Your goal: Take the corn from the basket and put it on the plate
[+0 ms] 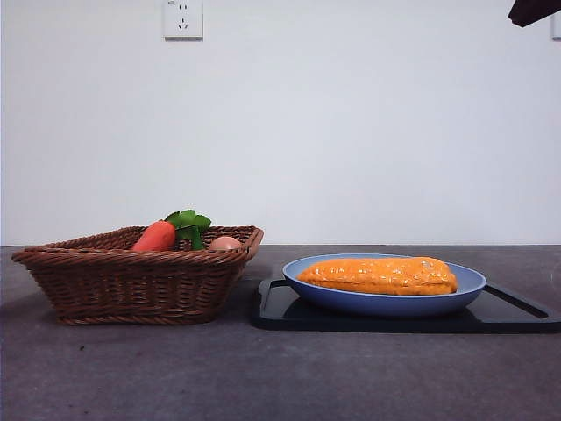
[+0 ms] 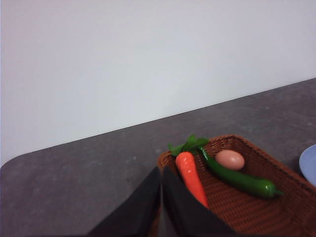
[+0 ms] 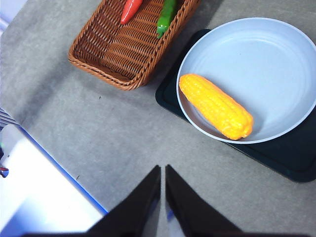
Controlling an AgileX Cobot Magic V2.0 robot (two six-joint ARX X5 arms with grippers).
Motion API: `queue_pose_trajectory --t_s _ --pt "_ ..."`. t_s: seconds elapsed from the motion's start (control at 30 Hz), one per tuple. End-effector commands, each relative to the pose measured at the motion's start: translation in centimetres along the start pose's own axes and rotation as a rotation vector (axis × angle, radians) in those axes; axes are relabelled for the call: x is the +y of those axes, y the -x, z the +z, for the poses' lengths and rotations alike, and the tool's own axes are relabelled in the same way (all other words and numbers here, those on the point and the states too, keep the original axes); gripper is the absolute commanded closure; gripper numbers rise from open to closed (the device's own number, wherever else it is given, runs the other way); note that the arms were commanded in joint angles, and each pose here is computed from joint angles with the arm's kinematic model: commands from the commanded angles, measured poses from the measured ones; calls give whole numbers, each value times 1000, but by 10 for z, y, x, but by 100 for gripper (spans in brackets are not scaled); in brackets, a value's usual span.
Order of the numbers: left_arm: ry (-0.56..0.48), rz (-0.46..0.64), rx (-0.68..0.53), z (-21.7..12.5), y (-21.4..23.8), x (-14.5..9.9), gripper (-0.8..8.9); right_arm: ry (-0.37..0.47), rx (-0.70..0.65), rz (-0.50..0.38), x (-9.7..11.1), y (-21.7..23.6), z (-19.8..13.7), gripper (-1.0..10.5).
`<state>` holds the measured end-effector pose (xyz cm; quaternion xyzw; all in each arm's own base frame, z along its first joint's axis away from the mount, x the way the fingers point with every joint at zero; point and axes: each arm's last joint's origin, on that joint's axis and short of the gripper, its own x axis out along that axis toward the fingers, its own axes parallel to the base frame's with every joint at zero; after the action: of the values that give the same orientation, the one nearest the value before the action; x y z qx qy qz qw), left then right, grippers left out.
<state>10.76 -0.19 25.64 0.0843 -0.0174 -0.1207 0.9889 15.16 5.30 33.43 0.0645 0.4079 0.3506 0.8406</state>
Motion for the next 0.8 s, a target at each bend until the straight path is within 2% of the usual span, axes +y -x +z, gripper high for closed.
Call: queue_pose_trajectory --t_s 0.03,0.3,0.8 --pt "42 21 15 -21 3 -3 806 21 -8 3 1 1 4 945" --pt "97 45 40 -65 11 -10 806 21 -8 3 1 1 4 945" --pt "150 46 157 -96 16 -16 806 21 -8 3 1 1 4 945"
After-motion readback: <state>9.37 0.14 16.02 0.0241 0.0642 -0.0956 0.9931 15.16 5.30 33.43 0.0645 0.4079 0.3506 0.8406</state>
